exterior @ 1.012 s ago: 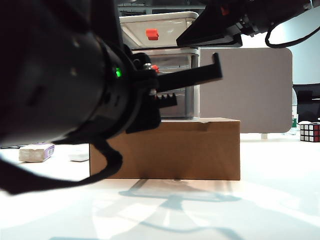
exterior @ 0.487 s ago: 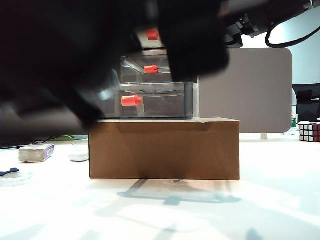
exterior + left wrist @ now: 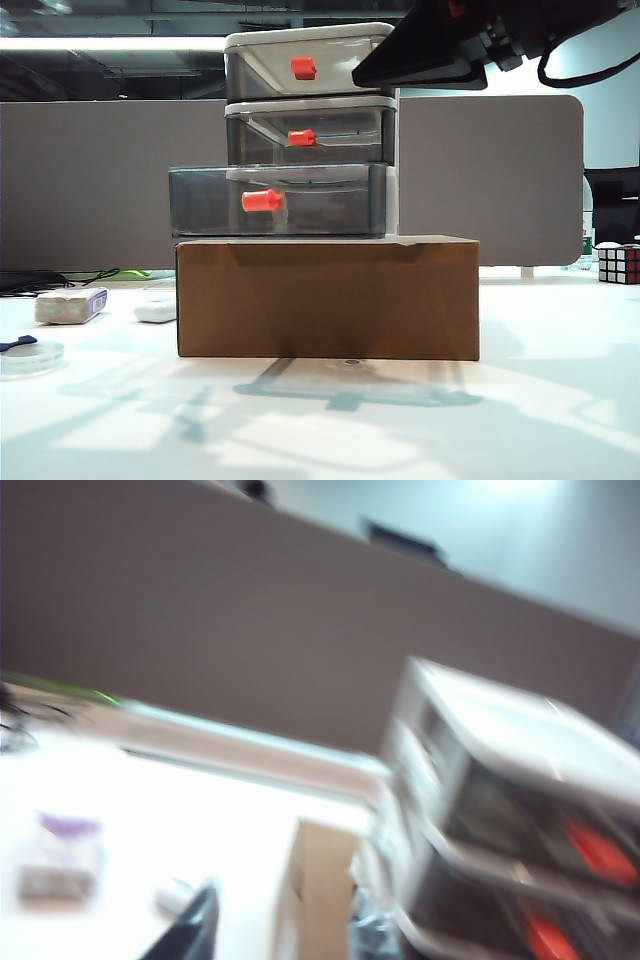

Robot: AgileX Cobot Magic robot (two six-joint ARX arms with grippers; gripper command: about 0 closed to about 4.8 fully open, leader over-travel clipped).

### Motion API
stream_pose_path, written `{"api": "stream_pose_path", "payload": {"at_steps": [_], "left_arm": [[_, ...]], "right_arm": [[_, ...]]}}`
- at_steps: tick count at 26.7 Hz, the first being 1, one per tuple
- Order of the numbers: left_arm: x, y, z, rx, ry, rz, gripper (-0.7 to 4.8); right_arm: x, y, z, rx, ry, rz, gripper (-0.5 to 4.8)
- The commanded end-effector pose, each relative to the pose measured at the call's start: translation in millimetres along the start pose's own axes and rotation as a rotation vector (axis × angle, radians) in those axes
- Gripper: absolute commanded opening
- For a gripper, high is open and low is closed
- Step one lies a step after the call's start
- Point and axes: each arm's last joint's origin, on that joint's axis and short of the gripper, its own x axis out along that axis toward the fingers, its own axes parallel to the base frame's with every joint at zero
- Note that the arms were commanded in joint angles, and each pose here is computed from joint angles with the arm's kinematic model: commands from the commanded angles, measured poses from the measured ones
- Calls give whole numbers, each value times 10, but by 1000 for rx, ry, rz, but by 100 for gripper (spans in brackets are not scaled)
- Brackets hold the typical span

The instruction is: Open the third layer of the drawer on the table, pick up the transparent tape on the table and put it in, and finally close the drawer.

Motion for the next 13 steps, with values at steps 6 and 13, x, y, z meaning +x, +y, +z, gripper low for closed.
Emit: {"api": "stream_pose_path", "payload": {"at_steps": [6,13], "left_arm": [[324,449,-73,117,255,-73,179],[535,990,-51,39,459,-150,95]], "right_arm": [[-7,2,42,14,-20,6,-5],[-6,2,40,14,-18,6,-5]]}}
